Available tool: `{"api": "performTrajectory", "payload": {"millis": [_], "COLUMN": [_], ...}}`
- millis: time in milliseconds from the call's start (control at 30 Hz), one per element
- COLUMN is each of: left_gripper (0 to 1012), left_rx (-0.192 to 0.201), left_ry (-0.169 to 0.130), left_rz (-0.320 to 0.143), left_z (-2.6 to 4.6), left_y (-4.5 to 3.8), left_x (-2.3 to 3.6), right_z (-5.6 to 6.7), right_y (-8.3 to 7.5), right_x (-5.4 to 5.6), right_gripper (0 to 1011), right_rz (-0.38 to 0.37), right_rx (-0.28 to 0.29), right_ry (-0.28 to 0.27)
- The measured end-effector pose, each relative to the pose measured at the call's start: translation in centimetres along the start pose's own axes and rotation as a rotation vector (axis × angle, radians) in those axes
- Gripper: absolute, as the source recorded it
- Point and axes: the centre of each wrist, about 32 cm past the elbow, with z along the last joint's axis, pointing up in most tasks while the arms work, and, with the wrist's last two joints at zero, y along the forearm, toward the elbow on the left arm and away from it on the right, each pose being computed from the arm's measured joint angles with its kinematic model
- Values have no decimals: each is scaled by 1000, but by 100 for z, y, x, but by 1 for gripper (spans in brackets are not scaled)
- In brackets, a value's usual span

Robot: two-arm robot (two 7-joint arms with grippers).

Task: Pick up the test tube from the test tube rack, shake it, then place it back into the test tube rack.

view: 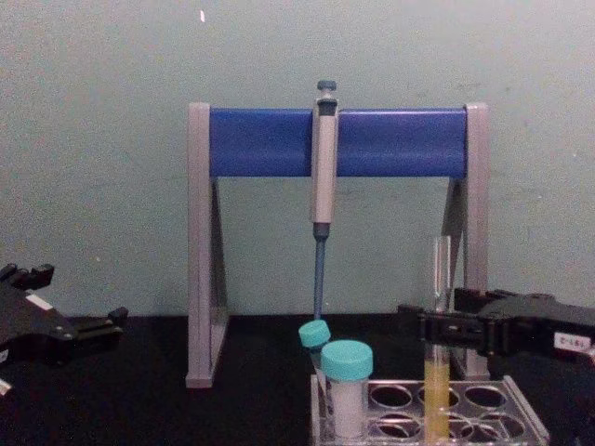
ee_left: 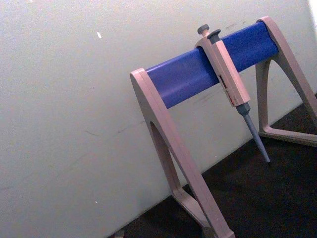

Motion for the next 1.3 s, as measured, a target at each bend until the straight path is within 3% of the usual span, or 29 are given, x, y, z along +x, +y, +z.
{"api": "performTrajectory", "payload": {"millis": [433,1000,1300], "left_gripper": [1010,1010,1010], "left_rx": [0,0,0], "left_ry": [0,0,0], "left_rz": [0,0,0], "left_z": [0,0,0], "left_y": [0,0,0], "left_x": [0,0,0], "right_z": [-21,-21,-23], "right_y": [92,99,97], "right_x": [20,17,19], "right_gripper": [1000,995,769], "right_rz": [9,5,4], "right_rx": [-8,-9,-9], "right_ry": [39,42,42]}}
